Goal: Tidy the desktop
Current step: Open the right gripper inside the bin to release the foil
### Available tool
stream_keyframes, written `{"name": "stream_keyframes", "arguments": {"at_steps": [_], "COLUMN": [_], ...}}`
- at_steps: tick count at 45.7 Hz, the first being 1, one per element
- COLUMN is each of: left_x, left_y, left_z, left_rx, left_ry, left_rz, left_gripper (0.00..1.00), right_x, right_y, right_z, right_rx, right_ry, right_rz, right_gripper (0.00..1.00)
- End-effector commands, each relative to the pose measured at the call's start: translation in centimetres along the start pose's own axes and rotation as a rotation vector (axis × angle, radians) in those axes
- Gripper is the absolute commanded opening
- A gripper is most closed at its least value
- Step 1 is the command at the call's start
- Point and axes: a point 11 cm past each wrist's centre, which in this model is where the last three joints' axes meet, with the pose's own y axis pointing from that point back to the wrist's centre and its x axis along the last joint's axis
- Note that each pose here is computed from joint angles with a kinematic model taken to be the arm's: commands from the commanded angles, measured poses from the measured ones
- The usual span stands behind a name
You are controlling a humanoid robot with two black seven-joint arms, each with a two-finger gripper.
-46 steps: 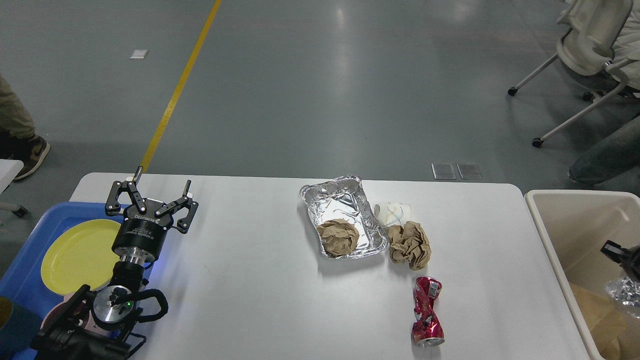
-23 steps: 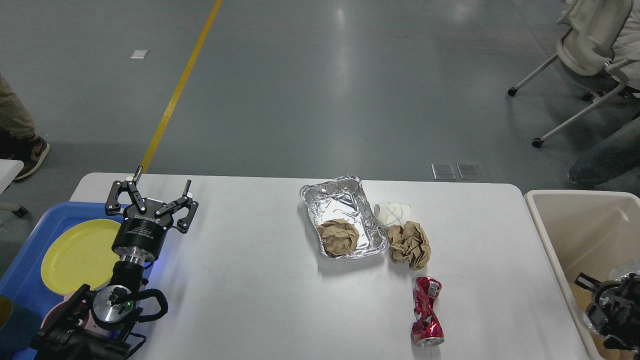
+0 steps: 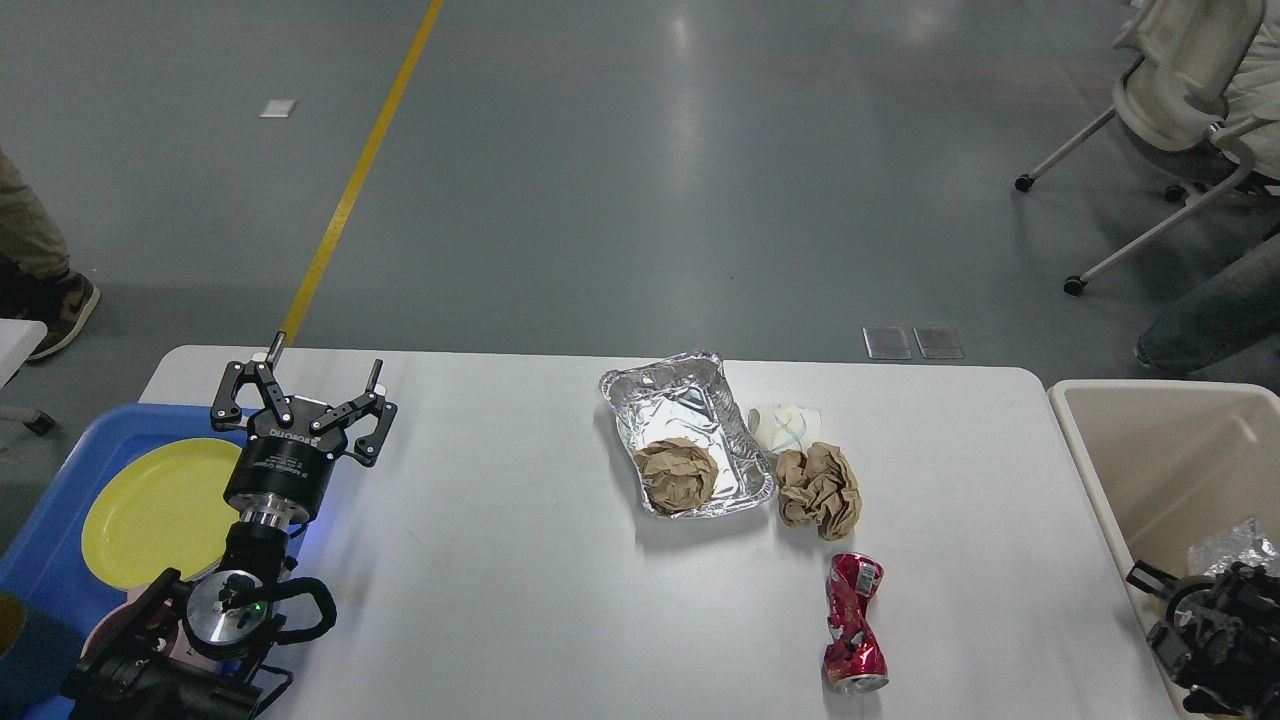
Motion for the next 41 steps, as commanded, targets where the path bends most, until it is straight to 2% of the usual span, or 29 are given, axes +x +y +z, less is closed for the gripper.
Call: {"name": "stream_keyframes", "arguments": {"at_steps": [1,3,5,7,11,29,41], "left_x": [0.0,0.0,0.0,0.0,0.0,0.0,0.0], "left_y": [0.0,0.0,0.0,0.0,0.0,0.0,0.0], "left_z": [0.0,0.0,0.0,0.0,0.0,0.0,0.0], "left_rx": [0.000,0.000,0.000,0.000,0.000,0.000,0.000], "left_ry": [-0.001,-0.001,0.001,-0.001,-0.001,0.000,0.001], "left_rz": [0.001,0.001,-0.001,-0.001,-0.001,0.001,-0.001], "left_gripper": [0.96,0.96,0.96,0.96,0.96,0.96,0.96], "right_x": [0.8,1.0,1.1,1.1,1.1,1.3,2.9], "right_y": [0.0,0.1,0.1,0.1,0.1,0.1,0.1], "right_z": [0.0,0.0,0.1,0.2,0.2,0.6,0.0], "right_rx": [0.001,0.002,0.001,0.000,-0.002,-0.004,0.005], "right_ry": [-0.011,-0.013,-0.014,-0.012,-0.012,-0.007,-0.016], "right_rz": [0.073,0.099,0.118,0.127,0.128,0.130,0.118], "right_gripper": [0.47,0.66,0.80,0.89,0.99,1.00,1.00]}}
